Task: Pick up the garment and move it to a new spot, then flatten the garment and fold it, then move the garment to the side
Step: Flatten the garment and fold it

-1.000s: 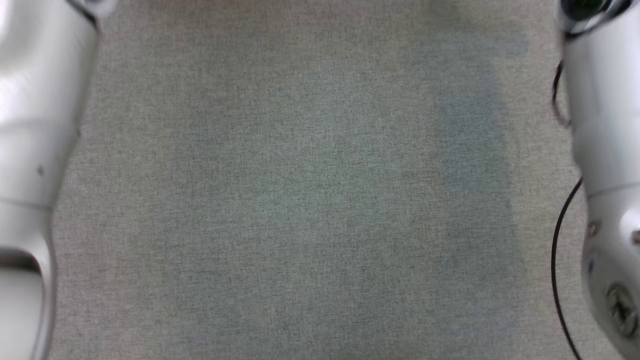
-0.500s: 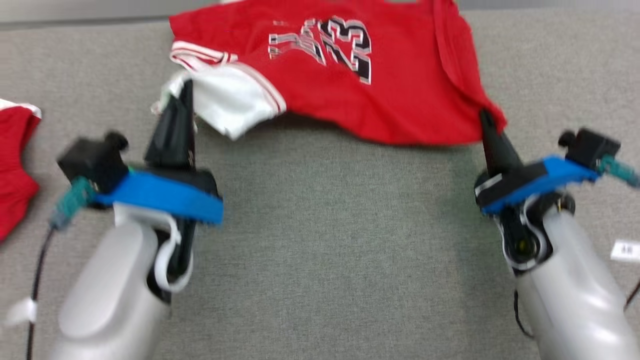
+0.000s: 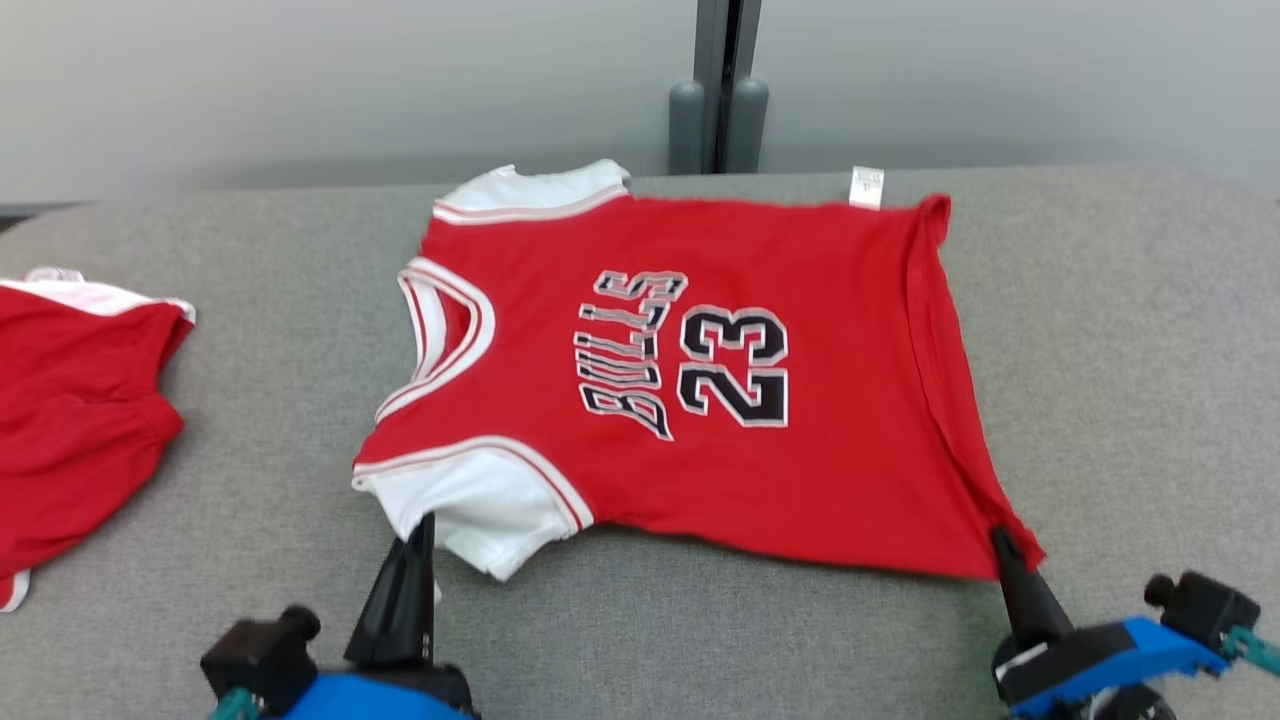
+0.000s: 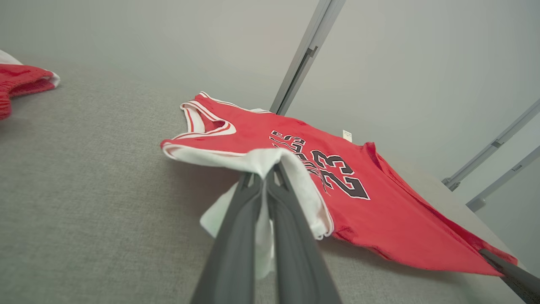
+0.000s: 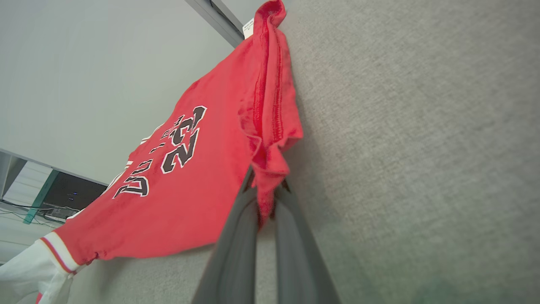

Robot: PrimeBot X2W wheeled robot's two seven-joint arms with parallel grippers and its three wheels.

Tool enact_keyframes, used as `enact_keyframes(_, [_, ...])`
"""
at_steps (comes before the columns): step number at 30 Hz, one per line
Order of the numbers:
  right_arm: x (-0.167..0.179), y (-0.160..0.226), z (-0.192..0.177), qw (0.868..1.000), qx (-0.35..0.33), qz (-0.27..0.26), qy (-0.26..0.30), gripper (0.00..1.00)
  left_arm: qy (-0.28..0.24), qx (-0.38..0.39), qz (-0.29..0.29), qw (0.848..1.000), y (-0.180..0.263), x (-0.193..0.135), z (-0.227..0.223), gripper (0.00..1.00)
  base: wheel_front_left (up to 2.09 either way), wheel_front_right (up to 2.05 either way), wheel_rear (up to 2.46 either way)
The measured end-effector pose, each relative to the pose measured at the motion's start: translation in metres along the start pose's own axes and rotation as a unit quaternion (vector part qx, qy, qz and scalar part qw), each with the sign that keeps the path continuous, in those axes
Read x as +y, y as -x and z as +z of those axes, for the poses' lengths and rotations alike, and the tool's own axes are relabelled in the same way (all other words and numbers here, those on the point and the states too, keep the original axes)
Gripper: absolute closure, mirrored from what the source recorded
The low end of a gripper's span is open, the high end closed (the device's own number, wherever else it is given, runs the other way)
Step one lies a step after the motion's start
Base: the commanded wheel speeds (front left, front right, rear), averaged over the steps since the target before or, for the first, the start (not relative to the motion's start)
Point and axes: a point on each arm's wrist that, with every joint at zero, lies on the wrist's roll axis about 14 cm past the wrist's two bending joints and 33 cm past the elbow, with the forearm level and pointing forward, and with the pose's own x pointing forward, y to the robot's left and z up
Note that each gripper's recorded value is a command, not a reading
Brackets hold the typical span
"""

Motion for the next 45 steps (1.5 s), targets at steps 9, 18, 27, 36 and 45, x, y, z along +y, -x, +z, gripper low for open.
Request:
enact_keyframes(9, [-0.018,0.059,-0.012,1.0,0.012,-0.022,-0.002,1.0,0.017,0.026,0.023,0.999,0.057,-0.005,-0.021,1.0,0.0,0.0,0.0])
enact_keyframes(18, [-0.034,0.095,-0.018,0.998,0.044,-0.048,-0.001,1.0,0.022,0.056,0.03,0.998,0.083,-0.008,-0.034,1.0,0.0,0.0,0.0])
enact_keyframes(27, [-0.027,0.091,-0.021,0.998,0.048,-0.037,-0.03,1.0,0.018,0.069,0.018,0.997,0.073,-0.008,-0.037,1.0,0.0,0.0,0.0])
enact_keyframes(36, [-0.023,0.085,-0.011,0.997,0.03,-0.03,-0.071,1.0,0.008,0.062,-0.004,0.998,0.053,-0.01,-0.027,1.0,0.0,0.0,0.0])
enact_keyframes(45, [-0.018,0.073,-0.007,0.996,0.033,-0.022,-0.077,1.0,-0.018,0.069,-0.029,0.997,0.032,-0.007,-0.023,1.0,0.0,0.0,0.0])
